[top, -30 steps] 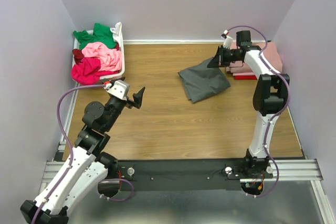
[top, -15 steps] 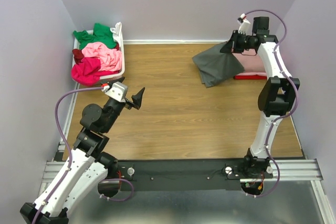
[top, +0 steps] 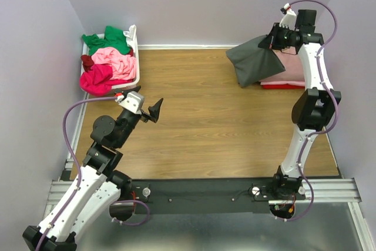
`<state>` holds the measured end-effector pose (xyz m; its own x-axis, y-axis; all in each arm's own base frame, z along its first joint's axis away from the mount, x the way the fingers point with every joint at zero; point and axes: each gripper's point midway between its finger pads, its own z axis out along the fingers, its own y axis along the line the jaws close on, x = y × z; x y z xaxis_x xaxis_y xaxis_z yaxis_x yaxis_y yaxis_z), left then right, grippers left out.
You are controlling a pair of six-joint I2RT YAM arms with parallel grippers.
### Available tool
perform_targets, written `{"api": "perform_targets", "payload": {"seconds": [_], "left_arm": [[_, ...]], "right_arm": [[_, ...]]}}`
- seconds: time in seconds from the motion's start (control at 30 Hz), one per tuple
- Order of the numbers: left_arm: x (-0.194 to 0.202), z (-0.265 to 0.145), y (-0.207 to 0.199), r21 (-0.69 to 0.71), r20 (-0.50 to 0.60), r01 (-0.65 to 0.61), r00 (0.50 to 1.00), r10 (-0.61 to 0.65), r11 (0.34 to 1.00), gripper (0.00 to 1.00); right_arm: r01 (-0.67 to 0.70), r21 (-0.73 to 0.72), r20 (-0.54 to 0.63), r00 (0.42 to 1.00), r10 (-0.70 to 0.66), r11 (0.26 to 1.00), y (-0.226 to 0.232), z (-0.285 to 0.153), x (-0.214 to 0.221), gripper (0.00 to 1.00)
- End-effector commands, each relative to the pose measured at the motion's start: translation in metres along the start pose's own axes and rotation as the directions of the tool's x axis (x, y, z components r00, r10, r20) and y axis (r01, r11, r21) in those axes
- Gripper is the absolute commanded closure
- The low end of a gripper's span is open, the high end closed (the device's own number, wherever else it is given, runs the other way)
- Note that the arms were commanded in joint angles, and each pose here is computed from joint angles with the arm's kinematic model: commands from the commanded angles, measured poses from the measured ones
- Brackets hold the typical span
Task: Fold and stack the t-shirts
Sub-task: Neatly place the folded tshirt to the corner
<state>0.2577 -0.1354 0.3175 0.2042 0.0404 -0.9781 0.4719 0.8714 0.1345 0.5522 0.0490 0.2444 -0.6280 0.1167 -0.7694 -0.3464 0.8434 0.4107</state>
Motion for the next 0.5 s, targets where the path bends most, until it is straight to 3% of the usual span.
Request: {"api": "perform_targets", "payload": {"seconds": [0.0, 0.47], "left_arm": [[0.002, 0.001, -0.002, 0.017, 0.007, -0.011, 1.0, 0.011, 1.0, 0.05], [0.003, 0.001, -0.004, 0.023, 0.006, -0.014, 1.0, 0.014, 1.0, 0.05]], "right_arm": [[0.022, 0.046, 0.079, 0.997, -0.025, 0.999, 0.002, -0.027, -0.031, 1.0], [0.029, 0.131, 0.165, 0.985, -0.051, 0.991, -0.01, -0.068, -0.06, 1.0]]}}
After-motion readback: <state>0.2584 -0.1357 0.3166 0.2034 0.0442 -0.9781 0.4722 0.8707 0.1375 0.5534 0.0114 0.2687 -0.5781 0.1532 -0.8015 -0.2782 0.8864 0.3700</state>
